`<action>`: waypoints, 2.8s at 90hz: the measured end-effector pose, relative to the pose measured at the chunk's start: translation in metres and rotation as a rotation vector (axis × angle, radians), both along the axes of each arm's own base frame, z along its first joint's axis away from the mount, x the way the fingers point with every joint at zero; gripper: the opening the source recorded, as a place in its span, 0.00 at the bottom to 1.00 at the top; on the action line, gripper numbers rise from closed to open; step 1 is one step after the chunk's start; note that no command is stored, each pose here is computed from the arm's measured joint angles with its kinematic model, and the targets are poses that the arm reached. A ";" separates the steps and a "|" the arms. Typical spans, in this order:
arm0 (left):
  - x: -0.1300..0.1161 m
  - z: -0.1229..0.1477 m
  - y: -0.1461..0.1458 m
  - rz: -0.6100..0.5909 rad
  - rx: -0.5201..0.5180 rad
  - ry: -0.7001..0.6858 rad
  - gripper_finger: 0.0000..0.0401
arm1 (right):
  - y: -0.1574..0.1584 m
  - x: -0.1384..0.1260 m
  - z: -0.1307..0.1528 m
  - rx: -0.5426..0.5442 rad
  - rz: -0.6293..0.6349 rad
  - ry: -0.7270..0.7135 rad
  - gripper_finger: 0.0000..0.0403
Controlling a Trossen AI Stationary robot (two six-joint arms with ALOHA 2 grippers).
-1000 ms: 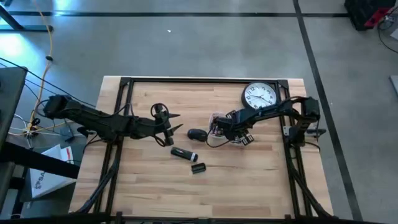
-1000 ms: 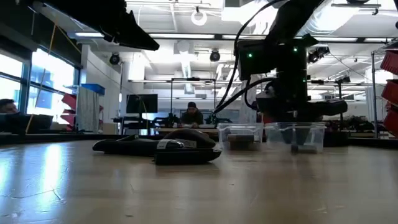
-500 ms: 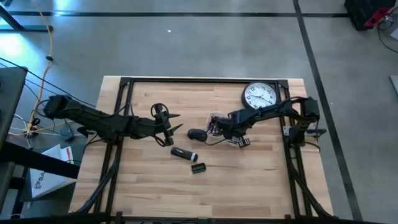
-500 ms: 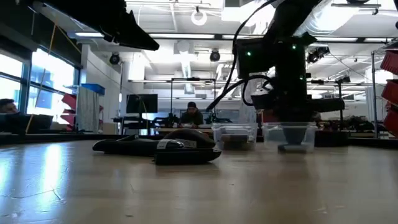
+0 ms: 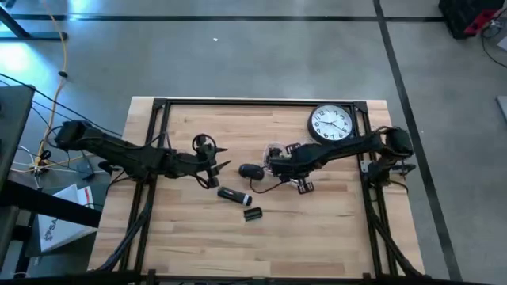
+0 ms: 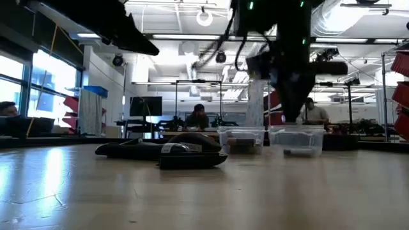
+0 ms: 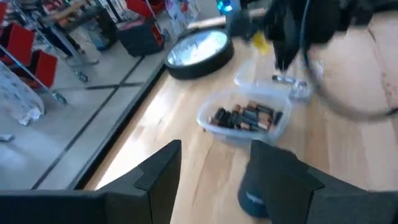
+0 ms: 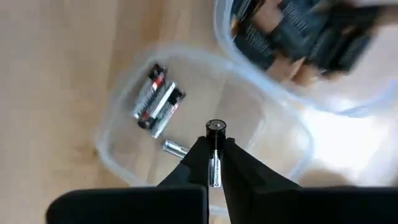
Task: Insert battery
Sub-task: Insert the silver battery into the remote battery compartment
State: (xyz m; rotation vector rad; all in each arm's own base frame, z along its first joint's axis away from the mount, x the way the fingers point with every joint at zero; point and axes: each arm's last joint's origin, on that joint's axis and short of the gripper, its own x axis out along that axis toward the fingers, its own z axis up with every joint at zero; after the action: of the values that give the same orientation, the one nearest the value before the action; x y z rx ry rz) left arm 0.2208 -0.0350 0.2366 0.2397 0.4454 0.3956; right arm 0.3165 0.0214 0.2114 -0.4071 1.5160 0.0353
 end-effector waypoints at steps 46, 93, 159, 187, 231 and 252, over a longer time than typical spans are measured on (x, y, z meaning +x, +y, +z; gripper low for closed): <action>-0.014 -0.024 -0.055 -0.153 -0.328 0.093 0.44 | 0.057 0.055 0.031 0.195 0.053 -0.744 0.00; 0.002 -0.047 -0.130 -0.227 -0.179 -0.177 0.44 | 0.131 0.083 0.029 0.332 0.116 -1.198 0.00; 0.023 -0.041 -0.137 -0.396 -0.246 -0.360 0.24 | 0.148 0.077 0.028 0.290 0.055 -1.247 0.00; 0.019 -0.037 -0.134 -0.361 -0.238 -0.336 0.05 | 0.148 0.078 0.029 0.279 0.053 -1.258 0.00; -0.004 -0.043 -0.092 -0.130 -0.361 0.117 0.02 | 0.137 0.083 0.045 0.218 0.012 -1.085 0.16; 0.025 -0.044 -0.107 -0.234 -0.286 0.165 0.02 | 0.123 0.099 0.027 0.259 -0.056 -0.954 0.30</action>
State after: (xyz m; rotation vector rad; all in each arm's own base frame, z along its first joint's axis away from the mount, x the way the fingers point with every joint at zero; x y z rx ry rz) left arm 0.2454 -0.1421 0.1927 0.0444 0.6227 0.0799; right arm 0.4152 0.1448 0.2387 -0.1265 0.5678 -0.0081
